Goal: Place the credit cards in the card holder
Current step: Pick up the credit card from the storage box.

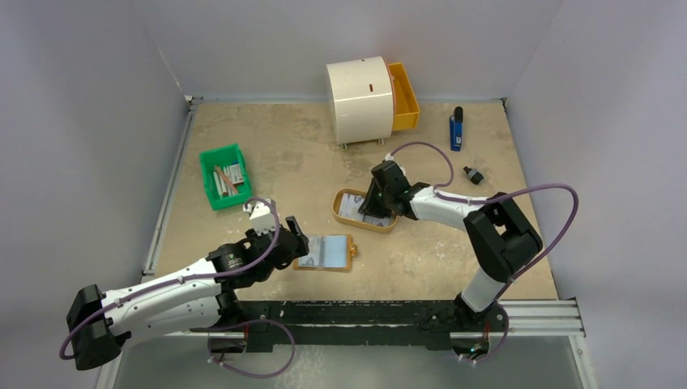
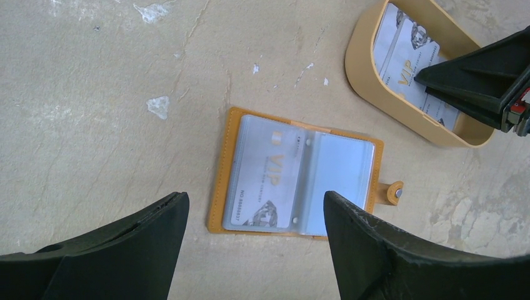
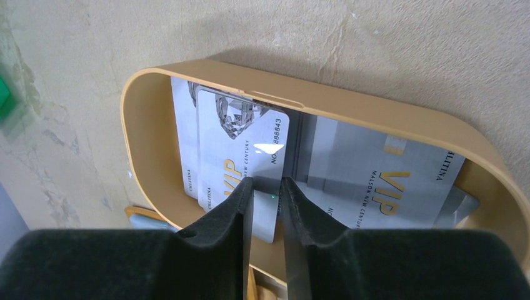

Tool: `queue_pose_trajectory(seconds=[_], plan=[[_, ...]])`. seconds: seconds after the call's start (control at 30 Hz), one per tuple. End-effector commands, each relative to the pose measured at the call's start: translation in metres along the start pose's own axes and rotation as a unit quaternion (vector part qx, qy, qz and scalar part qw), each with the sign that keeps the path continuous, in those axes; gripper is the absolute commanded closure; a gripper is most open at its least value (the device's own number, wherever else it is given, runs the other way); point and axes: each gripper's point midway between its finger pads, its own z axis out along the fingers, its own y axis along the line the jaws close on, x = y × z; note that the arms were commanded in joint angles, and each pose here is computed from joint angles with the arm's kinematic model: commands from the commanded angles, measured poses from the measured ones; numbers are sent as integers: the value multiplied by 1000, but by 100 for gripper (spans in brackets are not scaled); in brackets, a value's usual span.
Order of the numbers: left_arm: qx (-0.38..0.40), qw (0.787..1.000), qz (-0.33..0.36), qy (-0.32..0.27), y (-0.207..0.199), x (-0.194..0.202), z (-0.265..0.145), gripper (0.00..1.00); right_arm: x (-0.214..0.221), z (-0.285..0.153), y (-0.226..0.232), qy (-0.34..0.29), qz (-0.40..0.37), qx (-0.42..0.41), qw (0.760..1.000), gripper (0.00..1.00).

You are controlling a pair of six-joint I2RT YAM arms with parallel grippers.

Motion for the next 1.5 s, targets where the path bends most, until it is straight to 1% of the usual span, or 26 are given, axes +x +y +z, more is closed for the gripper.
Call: queue_pose_trajectory(seconds=[0.0, 0.17, 0.4, 0.5, 0.67, 0.93, 1.07, 1.13, 1.33, 1.4, 1.47], plan=[[7, 1000, -11, -15, -8, -9, -2, 22, -8, -7, 4, -15, 8, -12, 1000, 78], [7, 1000, -12, -14, -8, -9, -2, 22, -13, -17, 14, -25, 14, -33, 999, 88], [6, 1000, -12, -17, -8, -10, -2, 22, -21, -28, 26, -33, 22, -50, 998, 97], [7, 1000, -12, -17, -8, -10, -2, 22, -20, -31, 33, -25, 25, -63, 997, 100], [6, 1000, -10, -16, -8, -10, -2, 22, -19, -39, 44, -16, 44, -87, 995, 100], [6, 1000, -12, -20, -8, -13, -4, 23, -26, -61, 68, -9, 117, -135, 984, 100], [4, 1000, -13, -22, -7, -15, -5, 23, -28, -77, 64, -8, 150, -119, 981, 100], [5, 1000, -14, -24, -7, -16, -6, 23, -28, -84, 61, -4, 176, -121, 977, 100], [5, 999, -18, -28, -9, -20, -8, 23, -22, -101, 64, 32, 266, -158, 950, 100], [5, 999, -19, -29, -9, -21, -8, 23, -18, -107, 74, 51, 276, -193, 940, 100], [3, 999, -20, -29, -7, -20, -8, 23, -24, -113, 82, 46, 275, -208, 937, 100]])
